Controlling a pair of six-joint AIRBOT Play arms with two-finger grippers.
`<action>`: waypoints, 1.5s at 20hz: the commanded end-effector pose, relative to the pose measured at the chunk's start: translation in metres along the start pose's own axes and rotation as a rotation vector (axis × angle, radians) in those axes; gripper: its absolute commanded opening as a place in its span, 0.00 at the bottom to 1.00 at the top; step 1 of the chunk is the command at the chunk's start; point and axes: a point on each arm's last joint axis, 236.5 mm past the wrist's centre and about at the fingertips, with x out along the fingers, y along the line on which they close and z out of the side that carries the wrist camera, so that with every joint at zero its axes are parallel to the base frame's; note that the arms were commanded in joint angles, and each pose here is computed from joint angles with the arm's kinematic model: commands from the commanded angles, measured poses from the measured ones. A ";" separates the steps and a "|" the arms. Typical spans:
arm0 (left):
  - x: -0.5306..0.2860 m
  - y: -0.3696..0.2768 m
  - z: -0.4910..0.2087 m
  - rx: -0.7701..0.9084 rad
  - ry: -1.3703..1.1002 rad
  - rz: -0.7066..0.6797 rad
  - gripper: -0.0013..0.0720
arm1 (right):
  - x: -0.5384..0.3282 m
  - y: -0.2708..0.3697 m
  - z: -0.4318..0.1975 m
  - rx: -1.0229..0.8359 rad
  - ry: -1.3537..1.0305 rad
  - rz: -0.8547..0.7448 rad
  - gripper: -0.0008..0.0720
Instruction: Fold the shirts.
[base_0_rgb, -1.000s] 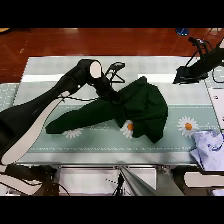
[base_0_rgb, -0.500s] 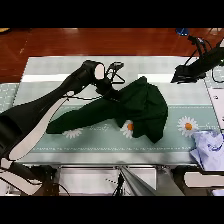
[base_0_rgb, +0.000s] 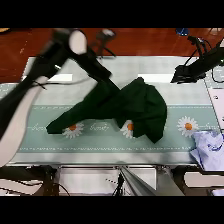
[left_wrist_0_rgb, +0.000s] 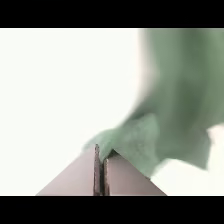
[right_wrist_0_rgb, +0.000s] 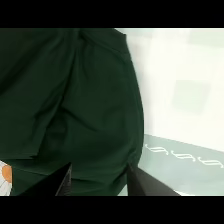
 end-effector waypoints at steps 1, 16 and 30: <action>-0.056 0.105 0.000 -0.086 -0.064 0.236 0.06 | 0.000 0.000 0.000 0.000 0.001 0.001 0.59; -0.022 0.177 -0.122 -0.411 0.341 0.074 0.90 | 0.018 0.001 -0.012 -0.021 0.045 0.031 0.64; -0.002 0.118 -0.288 -0.648 0.518 -0.059 0.94 | 0.089 0.065 -0.044 0.004 0.040 0.411 0.68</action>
